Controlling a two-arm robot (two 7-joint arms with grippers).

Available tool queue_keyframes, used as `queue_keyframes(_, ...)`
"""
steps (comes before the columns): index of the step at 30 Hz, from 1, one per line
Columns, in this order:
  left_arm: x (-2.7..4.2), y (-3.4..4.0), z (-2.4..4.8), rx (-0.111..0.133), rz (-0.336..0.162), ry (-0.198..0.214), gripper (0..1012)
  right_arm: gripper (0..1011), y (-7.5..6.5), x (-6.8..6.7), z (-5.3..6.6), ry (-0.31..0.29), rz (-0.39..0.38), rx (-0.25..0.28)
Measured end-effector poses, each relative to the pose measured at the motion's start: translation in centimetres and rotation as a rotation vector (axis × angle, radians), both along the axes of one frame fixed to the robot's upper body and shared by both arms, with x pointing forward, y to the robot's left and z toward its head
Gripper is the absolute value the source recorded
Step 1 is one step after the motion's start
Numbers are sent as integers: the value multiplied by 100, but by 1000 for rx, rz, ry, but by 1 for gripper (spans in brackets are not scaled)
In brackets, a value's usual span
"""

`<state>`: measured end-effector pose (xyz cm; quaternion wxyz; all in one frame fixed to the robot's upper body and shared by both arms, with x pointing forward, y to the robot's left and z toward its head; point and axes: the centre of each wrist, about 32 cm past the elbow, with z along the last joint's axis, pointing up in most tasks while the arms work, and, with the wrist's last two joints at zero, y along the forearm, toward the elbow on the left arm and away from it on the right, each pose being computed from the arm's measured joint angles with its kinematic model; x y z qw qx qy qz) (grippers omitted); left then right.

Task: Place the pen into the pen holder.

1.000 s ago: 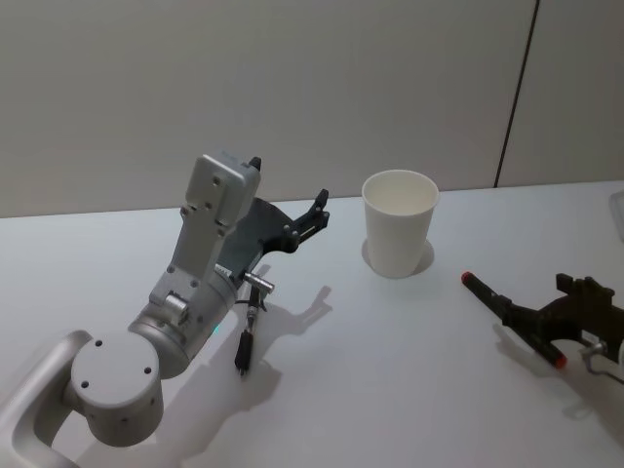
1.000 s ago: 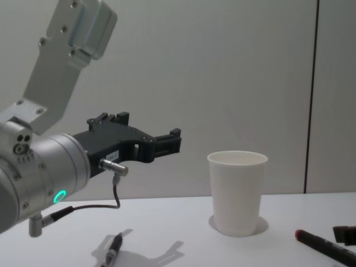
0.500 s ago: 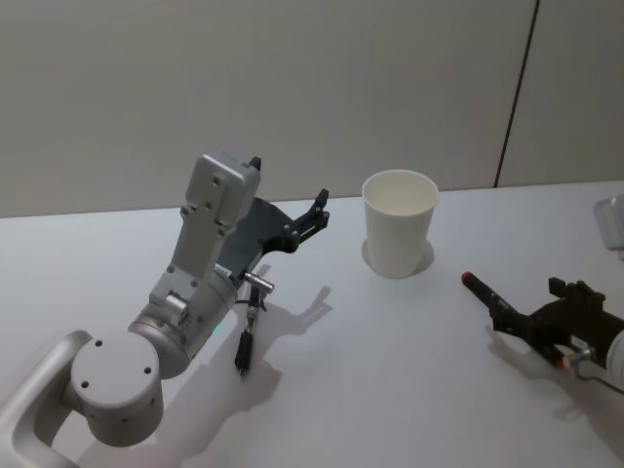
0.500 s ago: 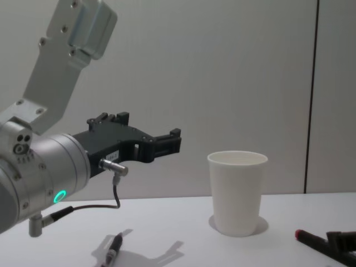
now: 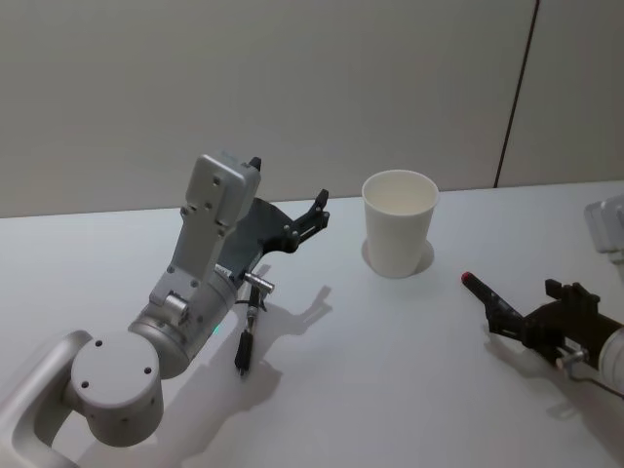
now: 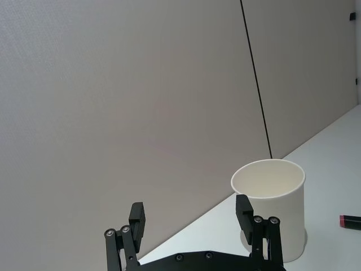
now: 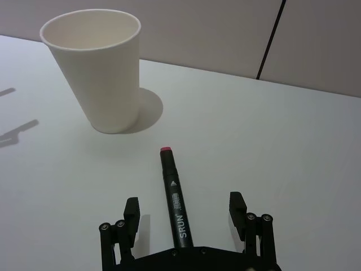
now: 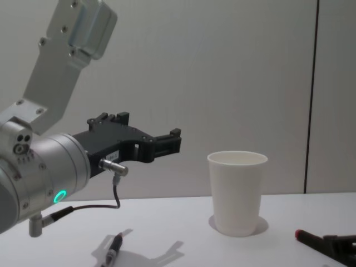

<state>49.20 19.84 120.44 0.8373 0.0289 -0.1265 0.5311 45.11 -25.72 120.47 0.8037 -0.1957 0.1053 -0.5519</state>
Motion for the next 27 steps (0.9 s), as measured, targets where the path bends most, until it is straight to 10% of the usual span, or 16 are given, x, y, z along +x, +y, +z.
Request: queue_keyframes(27, 0, 0, 0, 0, 0, 0, 1001, 1001, 76, 88, -117, 26, 13, -21)
